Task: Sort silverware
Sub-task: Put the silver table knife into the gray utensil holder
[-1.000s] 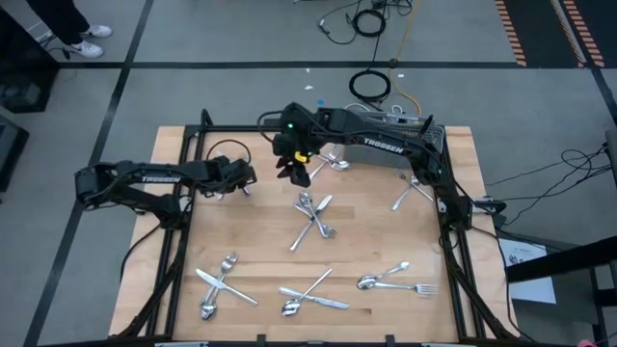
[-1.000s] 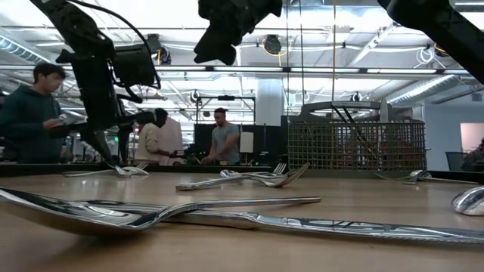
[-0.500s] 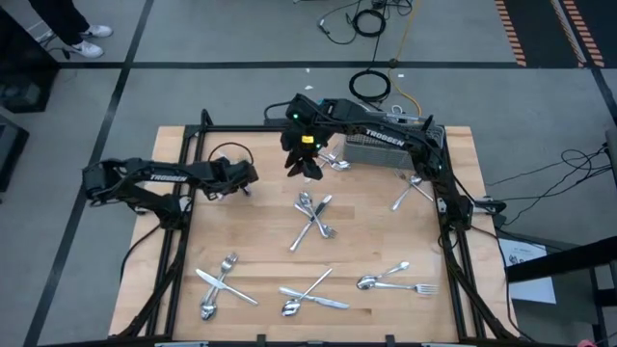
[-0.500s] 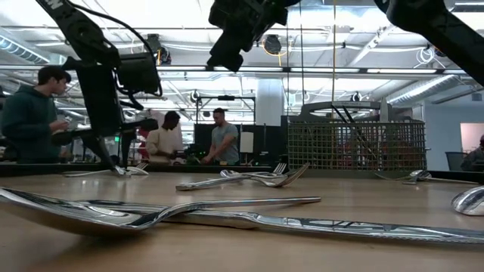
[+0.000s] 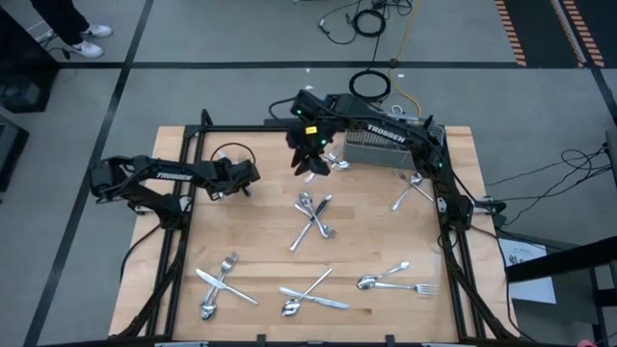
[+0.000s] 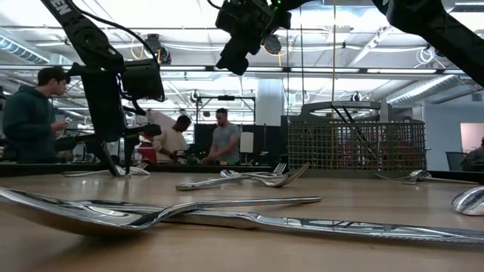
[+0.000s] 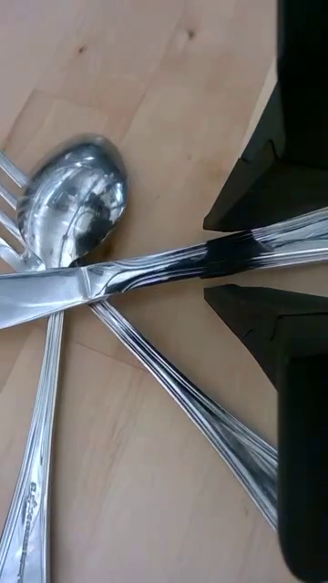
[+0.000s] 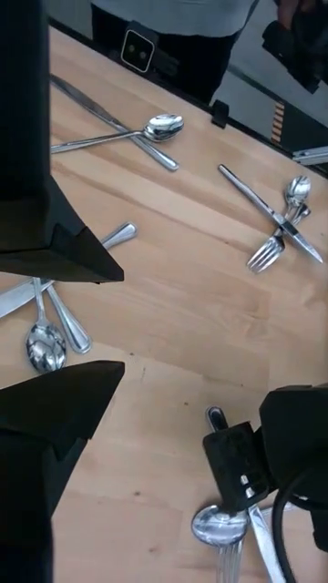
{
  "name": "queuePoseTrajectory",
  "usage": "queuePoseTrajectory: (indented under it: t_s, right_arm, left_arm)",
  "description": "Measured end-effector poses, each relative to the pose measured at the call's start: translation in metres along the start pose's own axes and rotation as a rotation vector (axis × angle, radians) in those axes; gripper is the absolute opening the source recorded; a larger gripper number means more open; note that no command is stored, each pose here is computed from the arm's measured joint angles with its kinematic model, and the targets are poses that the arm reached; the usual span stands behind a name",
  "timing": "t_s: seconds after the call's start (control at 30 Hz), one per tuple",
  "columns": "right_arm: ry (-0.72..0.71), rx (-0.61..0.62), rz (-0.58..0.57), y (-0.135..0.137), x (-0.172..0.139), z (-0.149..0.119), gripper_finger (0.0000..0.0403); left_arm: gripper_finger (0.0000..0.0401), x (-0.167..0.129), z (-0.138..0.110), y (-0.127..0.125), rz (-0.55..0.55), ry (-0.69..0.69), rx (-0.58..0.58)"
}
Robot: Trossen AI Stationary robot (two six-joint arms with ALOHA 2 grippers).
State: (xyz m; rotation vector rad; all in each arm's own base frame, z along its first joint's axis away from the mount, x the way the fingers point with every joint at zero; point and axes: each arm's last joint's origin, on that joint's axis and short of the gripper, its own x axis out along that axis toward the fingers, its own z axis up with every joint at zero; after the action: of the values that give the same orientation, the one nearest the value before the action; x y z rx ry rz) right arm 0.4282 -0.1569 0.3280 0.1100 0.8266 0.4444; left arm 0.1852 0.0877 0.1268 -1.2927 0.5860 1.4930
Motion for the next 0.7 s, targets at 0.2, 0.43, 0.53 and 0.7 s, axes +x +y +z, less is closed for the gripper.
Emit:
queuePoseTrajectory:
  t_s: [0.2,0.43,0.53,0.7]
  right_arm:
    - [-0.019,0.003,0.029,-0.0025,-0.003,-0.0013,0.0141]
    - [-0.022,0.008,0.031,-0.0035,-0.004,-0.0018,0.0141]
    - [-0.021,0.012,0.032,-0.0033,-0.0039,-0.0019,0.0141]
    - [-0.012,0.022,0.037,-0.0028,-0.0039,-0.0029,0.0141]
  left_arm:
    - [0.011,0.0001,-0.0002,0.0022,0.022,0.004,-0.01]
    - [0.005,0.0003,-0.0004,0.003,0.029,0.008,-0.007]
    - [0.0036,0.0,0.0002,0.0021,0.02,-0.003,-0.006]
    - [0.0033,-0.0009,0.0006,0.0018,0.01,-0.007,0.002]
